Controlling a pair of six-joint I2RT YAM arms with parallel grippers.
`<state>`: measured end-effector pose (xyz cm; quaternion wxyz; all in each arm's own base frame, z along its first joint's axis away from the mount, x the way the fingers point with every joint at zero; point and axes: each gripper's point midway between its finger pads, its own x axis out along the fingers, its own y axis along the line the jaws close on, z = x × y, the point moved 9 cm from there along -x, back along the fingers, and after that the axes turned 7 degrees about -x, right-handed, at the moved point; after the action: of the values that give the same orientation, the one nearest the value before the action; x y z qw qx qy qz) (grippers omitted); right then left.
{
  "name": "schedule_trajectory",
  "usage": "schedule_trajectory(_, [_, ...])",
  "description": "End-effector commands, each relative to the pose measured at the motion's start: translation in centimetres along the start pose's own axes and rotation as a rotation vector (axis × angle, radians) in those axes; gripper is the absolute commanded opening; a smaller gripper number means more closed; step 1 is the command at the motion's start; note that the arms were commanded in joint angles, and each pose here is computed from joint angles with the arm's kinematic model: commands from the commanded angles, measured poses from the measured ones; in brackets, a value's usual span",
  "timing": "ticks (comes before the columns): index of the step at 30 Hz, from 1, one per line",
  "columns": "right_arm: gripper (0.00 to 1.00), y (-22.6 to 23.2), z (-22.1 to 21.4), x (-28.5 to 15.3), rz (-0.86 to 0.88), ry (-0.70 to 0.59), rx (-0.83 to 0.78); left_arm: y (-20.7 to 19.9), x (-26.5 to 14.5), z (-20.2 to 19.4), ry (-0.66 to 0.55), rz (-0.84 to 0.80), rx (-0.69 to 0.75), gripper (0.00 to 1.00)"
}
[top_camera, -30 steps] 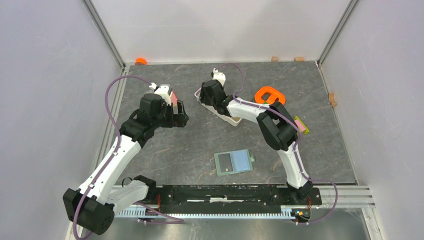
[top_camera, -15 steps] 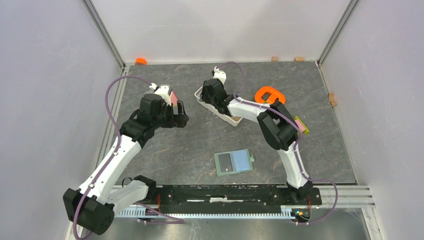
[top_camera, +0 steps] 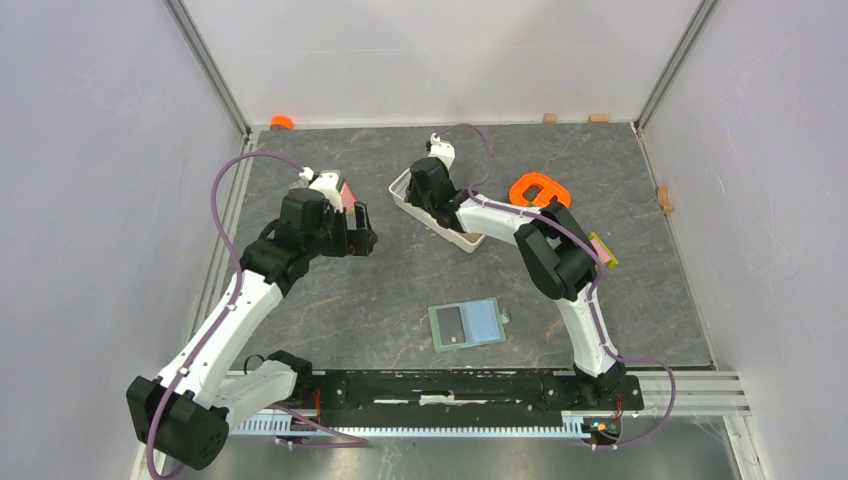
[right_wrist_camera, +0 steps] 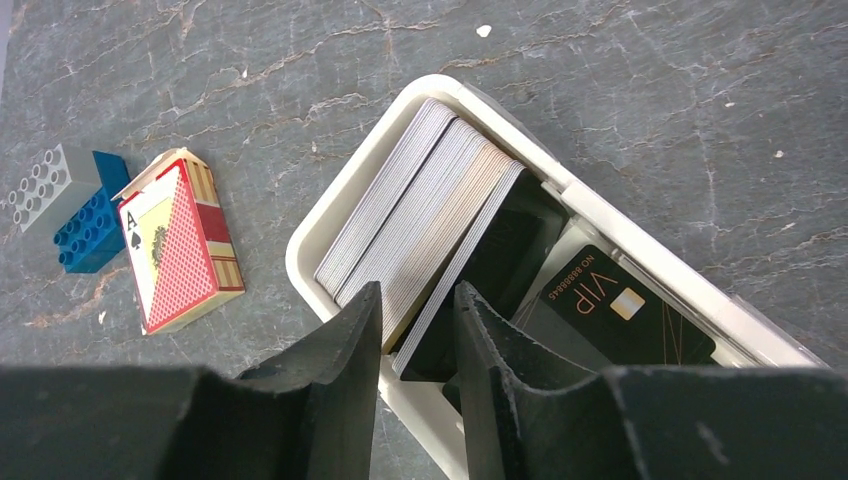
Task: Put the credit cards into the card holder
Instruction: Move the storage box to the center of the board.
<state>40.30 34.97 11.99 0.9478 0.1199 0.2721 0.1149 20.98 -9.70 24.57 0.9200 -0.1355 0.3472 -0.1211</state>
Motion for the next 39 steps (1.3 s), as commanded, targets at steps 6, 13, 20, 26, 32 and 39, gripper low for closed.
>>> schedule_trajectory(6, [0.31, 1.7, 3.6, -2.0, 0.083, -0.110, 0.064, 0.2, -0.3, 0.5, -0.038, -0.003, 0.048, 1.00])
schedule_trajectory(13, [0.23, 1.7, 3.3, -1.8, 0.089, -0.102, 0.068, 0.2, -0.3, 0.4, -0.037, -0.003, 0.050, 1.00])
schedule_trajectory(20, [0.40, 0.0, 3.5, -3.3, -0.020, -0.129, 0.051, 0.2, -0.3, 0.4, -0.036, -0.004, 0.050, 1.00])
schedule_trajectory(26, [0.50, -1.2, 2.4, -2.9, -0.080, -0.089, 0.036, 0.2, -0.3, 0.4, -0.035, -0.006, 0.050, 1.00])
schedule_trajectory(32, [0.51, -0.8, 1.2, -0.9, -0.044, -0.037, 0.054, 0.2, -0.2, 0.3, -0.030, -0.002, 0.050, 1.00])
schedule_trajectory(39, [0.50, -1.0, 0.7, 0.3, -0.039, -0.021, 0.072, 0.2, -0.2, 0.3, -0.030, -0.002, 0.050, 1.00])
